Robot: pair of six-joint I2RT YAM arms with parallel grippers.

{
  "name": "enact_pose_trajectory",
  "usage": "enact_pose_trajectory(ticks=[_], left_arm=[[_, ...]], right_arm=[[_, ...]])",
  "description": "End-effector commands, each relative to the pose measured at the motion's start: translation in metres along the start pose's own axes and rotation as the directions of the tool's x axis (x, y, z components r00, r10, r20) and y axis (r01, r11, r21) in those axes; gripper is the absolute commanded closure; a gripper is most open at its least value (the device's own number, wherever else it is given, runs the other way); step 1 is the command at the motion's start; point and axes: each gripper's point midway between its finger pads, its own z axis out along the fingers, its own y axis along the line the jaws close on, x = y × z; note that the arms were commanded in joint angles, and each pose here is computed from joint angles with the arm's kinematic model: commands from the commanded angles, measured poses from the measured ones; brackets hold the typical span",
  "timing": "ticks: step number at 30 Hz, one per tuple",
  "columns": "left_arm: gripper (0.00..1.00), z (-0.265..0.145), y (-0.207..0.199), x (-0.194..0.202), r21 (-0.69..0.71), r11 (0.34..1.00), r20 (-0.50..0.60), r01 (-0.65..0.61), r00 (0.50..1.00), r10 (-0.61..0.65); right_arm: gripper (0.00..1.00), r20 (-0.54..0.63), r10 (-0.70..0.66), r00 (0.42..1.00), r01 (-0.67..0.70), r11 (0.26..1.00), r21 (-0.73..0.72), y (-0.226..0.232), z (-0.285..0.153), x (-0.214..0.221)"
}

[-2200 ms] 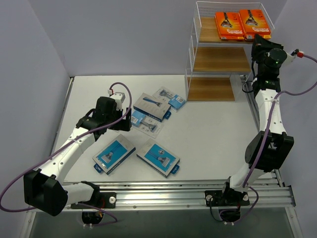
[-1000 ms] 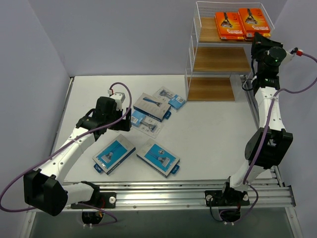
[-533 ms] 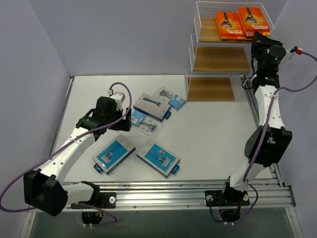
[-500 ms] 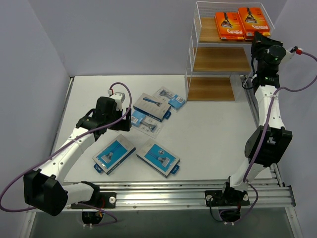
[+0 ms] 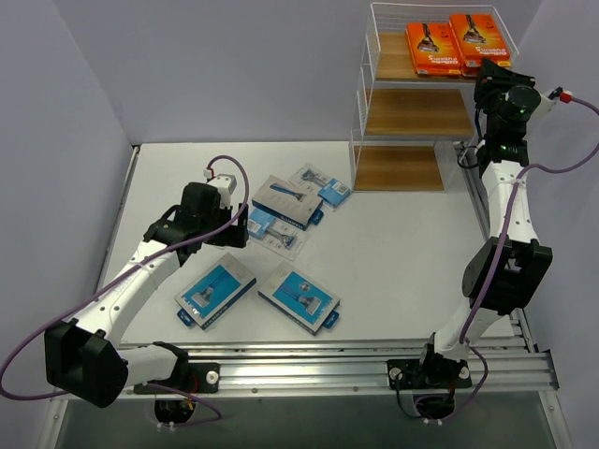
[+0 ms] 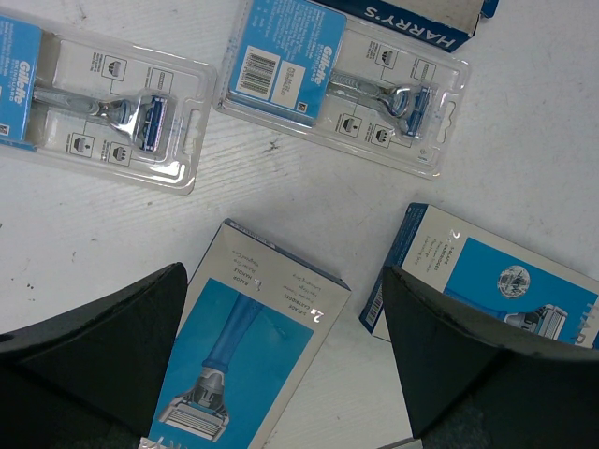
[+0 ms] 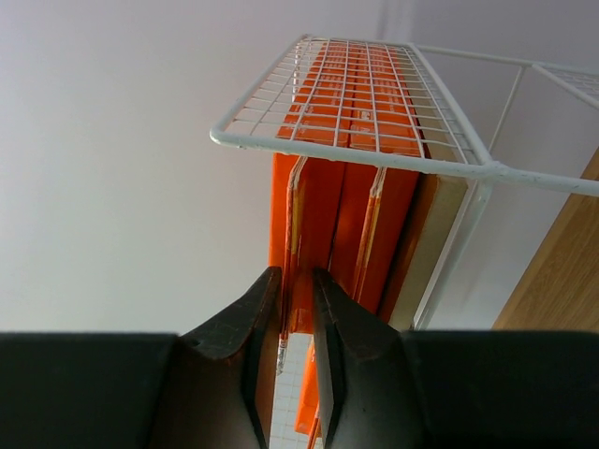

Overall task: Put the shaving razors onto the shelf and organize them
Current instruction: Place the shaving razor onto shelf

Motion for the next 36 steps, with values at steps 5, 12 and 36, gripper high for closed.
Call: enact_pose_trajectory(ticks=[5,12,36], left_arm=[[0.06,-0.012,-0.004,-0.025,0.010,1.000,0.069,0.005,0.998,-0.006],[0.06,-0.013,-0.005,-0.024,0.015,1.000,0.069,0.004,0.998,-0.005],[0.06,-0.016,-0.007,-0.026,0.023,1.000,0.080,0.004,0.997,-0.006]], right_arm=[[0.78,0.014,-0.020,1.000,0.021,0.995,-0.100,0.040,-0.005,-0.004],[0.75,0.011,-0.026,1.000,0.027,0.993,-0.112,0.048,-0.010,-0.003],[0.63,-0.008,-0.038,0.999,0.037,0.991,-0.130,0.065,-0.025,-0.003]])
